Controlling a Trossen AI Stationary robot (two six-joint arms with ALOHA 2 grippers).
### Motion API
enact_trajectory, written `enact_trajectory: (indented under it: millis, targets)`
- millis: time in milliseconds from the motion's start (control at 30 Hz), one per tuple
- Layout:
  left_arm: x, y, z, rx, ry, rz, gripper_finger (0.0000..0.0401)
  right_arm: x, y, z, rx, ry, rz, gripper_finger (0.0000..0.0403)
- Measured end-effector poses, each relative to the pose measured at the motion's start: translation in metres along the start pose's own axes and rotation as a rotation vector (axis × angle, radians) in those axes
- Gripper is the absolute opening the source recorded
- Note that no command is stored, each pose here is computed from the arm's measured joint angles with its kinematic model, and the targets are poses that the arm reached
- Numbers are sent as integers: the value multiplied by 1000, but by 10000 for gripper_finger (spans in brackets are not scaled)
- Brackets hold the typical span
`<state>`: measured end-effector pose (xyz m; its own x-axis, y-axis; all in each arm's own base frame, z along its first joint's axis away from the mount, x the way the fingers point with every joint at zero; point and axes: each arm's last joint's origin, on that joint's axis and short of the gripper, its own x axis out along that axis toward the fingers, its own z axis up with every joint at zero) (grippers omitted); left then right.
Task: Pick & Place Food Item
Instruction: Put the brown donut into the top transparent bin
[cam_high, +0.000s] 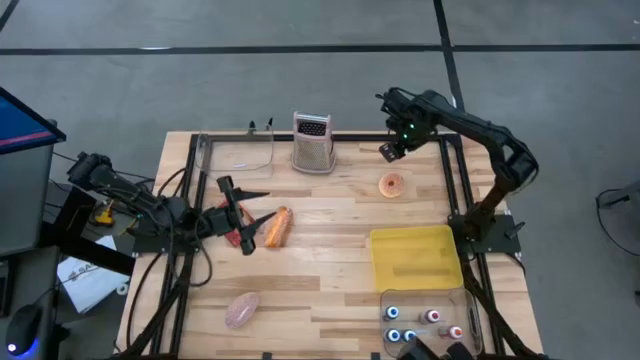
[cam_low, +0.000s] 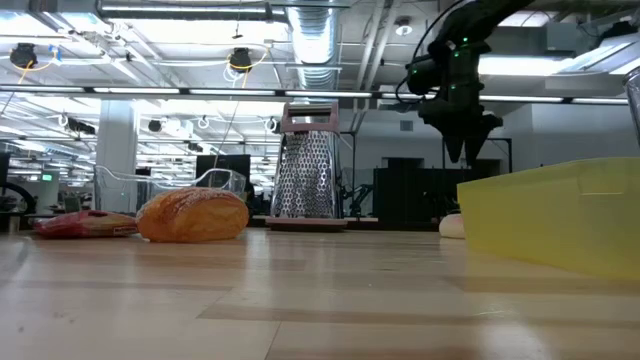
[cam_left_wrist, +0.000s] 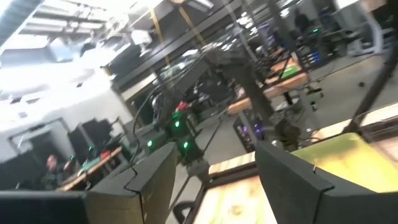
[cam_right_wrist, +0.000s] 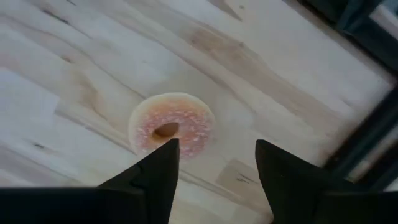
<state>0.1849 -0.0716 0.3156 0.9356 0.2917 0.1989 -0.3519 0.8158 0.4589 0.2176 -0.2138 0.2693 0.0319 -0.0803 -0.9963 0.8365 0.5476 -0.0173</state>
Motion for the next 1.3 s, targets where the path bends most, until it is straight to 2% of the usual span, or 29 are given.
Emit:
enact_trajectory:
  millis: [133,300,433,633,867,1133,1300]
  targets:
    - [4,3,-4,-16,20,15,213,6,-1,7,-2,49,-25,228]
    - [5,1,-7,-14,20,-25,213,17,5,0,-34,110,-37,262]
    - [5,1,-7,-19,23,-33,213,21,14,-6,-73,100,-33,275]
    - [5,0,-8,-33,33,-39,213,32,22,-20,-106,30,29,277]
    - [5,-1,-8,-55,19,-59,213,53,14,-38,-81,11,64,277]
    - [5,-1,-7,-63,-3,-77,213,69,12,-40,-72,-34,80,277]
    - [5,-1,-7,-63,-3,-77,213,80,10,-47,-71,-7,73,277]
